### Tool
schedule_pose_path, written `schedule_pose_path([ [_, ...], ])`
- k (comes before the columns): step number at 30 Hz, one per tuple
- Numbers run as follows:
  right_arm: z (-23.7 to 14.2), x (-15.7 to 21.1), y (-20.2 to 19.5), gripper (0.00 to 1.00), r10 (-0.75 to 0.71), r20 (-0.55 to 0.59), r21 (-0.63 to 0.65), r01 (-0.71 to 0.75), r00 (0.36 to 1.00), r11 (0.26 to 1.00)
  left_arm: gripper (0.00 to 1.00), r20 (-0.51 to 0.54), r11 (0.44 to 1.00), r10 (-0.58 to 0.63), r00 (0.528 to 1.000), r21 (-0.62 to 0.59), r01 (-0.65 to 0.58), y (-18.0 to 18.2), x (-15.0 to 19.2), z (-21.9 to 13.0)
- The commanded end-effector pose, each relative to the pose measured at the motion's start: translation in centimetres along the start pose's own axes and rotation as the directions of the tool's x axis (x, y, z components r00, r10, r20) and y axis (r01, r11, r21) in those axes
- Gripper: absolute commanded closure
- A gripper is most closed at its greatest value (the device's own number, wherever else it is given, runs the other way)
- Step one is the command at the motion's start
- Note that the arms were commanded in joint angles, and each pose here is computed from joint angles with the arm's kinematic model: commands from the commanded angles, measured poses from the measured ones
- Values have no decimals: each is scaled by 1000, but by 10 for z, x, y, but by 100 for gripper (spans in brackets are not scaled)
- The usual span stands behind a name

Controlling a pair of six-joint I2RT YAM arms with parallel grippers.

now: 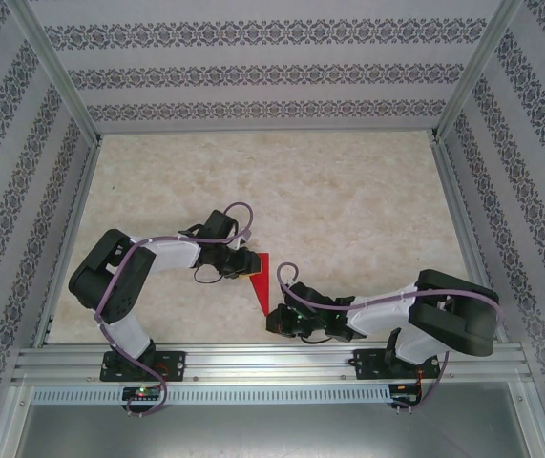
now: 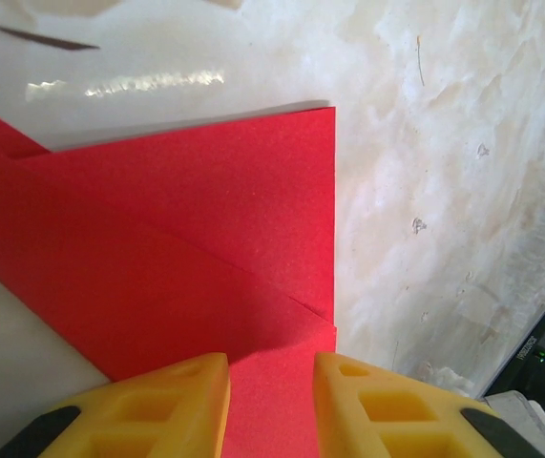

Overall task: Fold a paper plane with a square sheet of paper (pick it up from the middle)
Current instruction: Fold the wing for the fifth time at the center of the table.

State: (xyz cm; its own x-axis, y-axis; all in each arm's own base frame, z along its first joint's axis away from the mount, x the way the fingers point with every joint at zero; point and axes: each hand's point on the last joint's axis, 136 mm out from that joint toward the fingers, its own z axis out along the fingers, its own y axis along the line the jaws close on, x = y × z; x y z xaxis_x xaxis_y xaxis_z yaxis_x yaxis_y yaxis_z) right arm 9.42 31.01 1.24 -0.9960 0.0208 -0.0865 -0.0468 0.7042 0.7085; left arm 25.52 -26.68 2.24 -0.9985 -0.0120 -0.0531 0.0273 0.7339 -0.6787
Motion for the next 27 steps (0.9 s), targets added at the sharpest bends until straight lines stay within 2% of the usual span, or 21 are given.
schedule_pose_path([
  [1,-14,-3,-2,94,-65,1,104,64,998,993,68,40,994,-12,999,-109,16,28,-6,4],
  [3,-26,-20,18,94,-107,75,82,101,991,992,68,42,995,-5,999,-101,9,25,-7,3],
  [7,-41,-55,31,90,-76,206,44,68,976,997,68,45,995,-2,999,-97,6,22,-8,1],
  [11,-40,-83,44,92,-49,268,-4,52,962,999,68,46,996,-5,999,-92,9,20,-8,1],
  [14,-31,-91,59,93,-60,260,-46,74,964,996,68,48,996,-4,999,-87,8,20,-9,0],
  [20,1,-92,61,94,-56,190,-68,70,980,995,68,50,996,-4,999,-87,8,19,-9,0],
  [22,12,-90,54,94,-46,167,-51,56,985,997,68,50,996,-3,999,-86,7,18,-9,-1],
  [27,34,-69,2,97,19,87,73,-25,996,997,68,62,996,4,998,-88,2,15,-12,-4],
])
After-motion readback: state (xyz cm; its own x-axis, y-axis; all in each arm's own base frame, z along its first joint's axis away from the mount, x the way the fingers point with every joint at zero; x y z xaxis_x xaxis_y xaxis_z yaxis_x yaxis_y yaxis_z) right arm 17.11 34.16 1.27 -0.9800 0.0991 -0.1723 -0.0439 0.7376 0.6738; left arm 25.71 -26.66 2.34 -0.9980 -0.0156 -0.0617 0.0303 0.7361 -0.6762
